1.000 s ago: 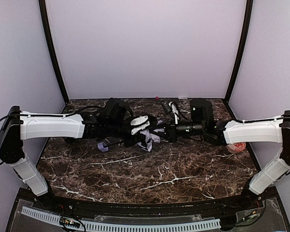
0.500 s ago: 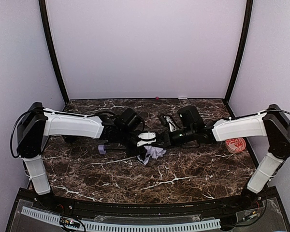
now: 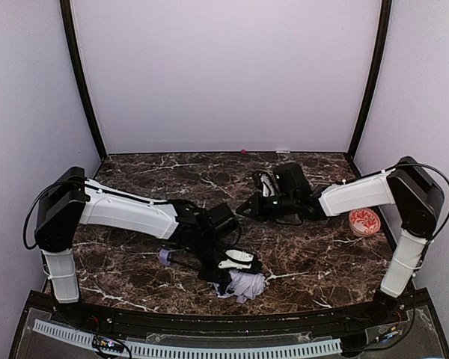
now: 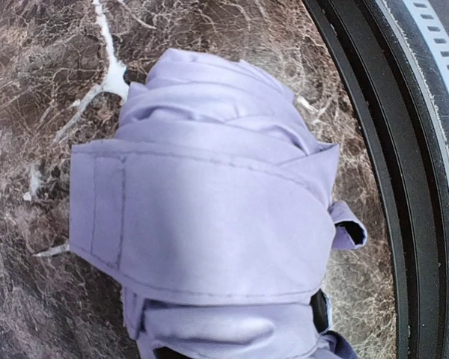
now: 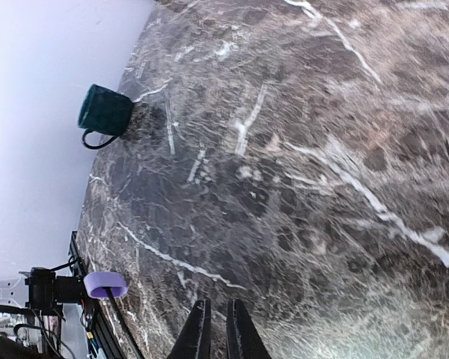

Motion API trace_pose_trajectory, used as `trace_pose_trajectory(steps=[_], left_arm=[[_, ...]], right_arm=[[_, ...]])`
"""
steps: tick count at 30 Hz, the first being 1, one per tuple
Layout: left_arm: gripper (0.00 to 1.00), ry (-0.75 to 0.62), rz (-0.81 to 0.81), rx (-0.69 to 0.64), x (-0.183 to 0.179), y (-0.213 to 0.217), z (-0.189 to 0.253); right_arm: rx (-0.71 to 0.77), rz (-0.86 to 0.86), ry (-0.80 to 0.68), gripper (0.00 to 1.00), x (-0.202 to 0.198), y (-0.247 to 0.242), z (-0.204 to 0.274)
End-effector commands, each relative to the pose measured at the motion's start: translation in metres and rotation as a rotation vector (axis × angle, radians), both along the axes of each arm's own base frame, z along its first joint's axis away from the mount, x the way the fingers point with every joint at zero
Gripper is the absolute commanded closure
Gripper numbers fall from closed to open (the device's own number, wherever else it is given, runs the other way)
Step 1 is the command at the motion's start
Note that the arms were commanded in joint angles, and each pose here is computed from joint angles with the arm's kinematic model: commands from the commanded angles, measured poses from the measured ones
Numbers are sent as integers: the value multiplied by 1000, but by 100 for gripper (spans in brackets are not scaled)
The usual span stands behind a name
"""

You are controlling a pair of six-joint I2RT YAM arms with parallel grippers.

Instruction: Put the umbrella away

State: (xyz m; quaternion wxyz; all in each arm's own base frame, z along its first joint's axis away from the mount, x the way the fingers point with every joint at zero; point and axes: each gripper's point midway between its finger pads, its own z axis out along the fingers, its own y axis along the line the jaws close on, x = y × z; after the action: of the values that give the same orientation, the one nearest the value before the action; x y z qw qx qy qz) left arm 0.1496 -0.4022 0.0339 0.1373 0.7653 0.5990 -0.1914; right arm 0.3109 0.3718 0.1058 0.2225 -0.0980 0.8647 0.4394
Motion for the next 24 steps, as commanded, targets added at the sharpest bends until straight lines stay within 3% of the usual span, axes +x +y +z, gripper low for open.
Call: trace_pose_trajectory(steps=[1,6,13,19,22,24], left_arm=[[100,30,15,40,0,19,-2],[100,-25,55,-27,9,19,7],[100,-466,272,-366,72,14,96],[100,-391,367,-603,76,9,169],[100,-353,449,-788,77,13,217],[100,-354,447,-950,71,15,259]], right_arm=[[40,3,-103,89,14,9,35],[-16,74,-234,84,10,-14,56],[-93,276,-469,70,-24,-34,98],[-49,307,-721,52,-45,-50,164],[38,328,-860,35,-63,-55,202],[123,352,-924,3,-78,-55,222]])
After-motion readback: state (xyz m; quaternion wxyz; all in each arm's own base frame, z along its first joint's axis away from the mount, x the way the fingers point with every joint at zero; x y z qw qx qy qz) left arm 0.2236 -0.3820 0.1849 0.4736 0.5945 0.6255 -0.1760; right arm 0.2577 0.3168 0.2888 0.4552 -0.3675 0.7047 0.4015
